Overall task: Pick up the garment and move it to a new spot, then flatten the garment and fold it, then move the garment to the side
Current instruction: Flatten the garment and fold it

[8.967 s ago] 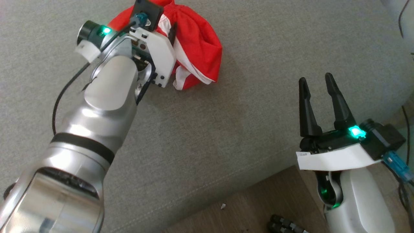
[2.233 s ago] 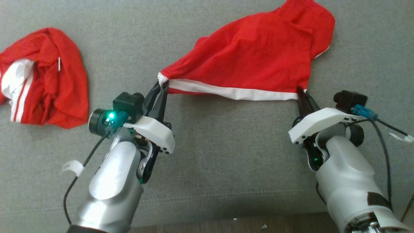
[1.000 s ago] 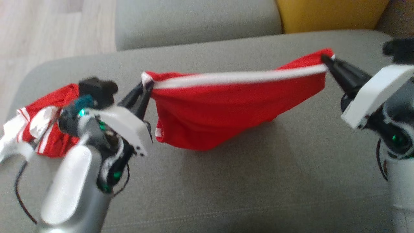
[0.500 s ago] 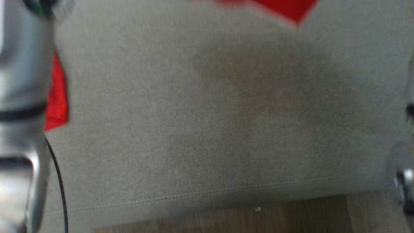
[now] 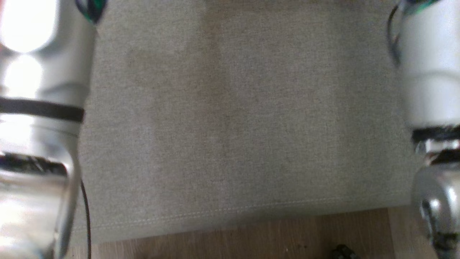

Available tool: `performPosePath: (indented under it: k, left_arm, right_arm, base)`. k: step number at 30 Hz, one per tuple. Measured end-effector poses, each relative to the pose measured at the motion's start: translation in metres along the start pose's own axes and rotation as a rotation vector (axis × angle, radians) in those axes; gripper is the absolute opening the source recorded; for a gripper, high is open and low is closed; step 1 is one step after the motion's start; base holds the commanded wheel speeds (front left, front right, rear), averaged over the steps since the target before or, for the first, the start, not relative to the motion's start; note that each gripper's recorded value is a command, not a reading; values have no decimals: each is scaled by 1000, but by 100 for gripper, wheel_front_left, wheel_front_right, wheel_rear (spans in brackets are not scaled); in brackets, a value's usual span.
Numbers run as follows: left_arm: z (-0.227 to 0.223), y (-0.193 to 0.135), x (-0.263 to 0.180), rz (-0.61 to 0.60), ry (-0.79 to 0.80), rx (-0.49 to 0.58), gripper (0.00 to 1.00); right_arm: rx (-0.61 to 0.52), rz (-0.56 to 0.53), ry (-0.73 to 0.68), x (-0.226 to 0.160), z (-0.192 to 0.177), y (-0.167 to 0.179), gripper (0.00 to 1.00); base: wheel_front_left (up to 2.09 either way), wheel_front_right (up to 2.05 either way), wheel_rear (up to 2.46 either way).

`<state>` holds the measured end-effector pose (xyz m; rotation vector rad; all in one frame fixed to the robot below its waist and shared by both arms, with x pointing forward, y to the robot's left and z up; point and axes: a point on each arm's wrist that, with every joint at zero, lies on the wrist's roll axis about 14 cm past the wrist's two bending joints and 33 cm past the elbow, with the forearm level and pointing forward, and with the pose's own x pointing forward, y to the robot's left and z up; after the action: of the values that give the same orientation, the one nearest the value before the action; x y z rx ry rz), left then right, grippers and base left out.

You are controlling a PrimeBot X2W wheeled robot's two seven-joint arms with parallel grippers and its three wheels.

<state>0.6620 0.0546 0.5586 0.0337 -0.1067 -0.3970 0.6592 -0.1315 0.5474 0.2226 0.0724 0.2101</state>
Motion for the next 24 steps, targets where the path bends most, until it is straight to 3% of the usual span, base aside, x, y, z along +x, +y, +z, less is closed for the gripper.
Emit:
performPosePath:
  k: [5, 9, 24]
  left_arm:
    - [-71, -19, -43, -28, 176, -27, 0]
    - [-111, -28, -84, -33, 296, -40, 0]
    - [-129, -63, -181, -97, 434, -6, 0]
  right_arm:
    - [25, -35, 256, -39, -98, -8, 0]
    - [17, -39, 401, -72, -141, -6, 0]
    - [-121, -24, 755, -167, -171, -24, 0]
  base:
    - [0, 0, 0]
    - [0, 0, 0]
    - [0, 0, 0]
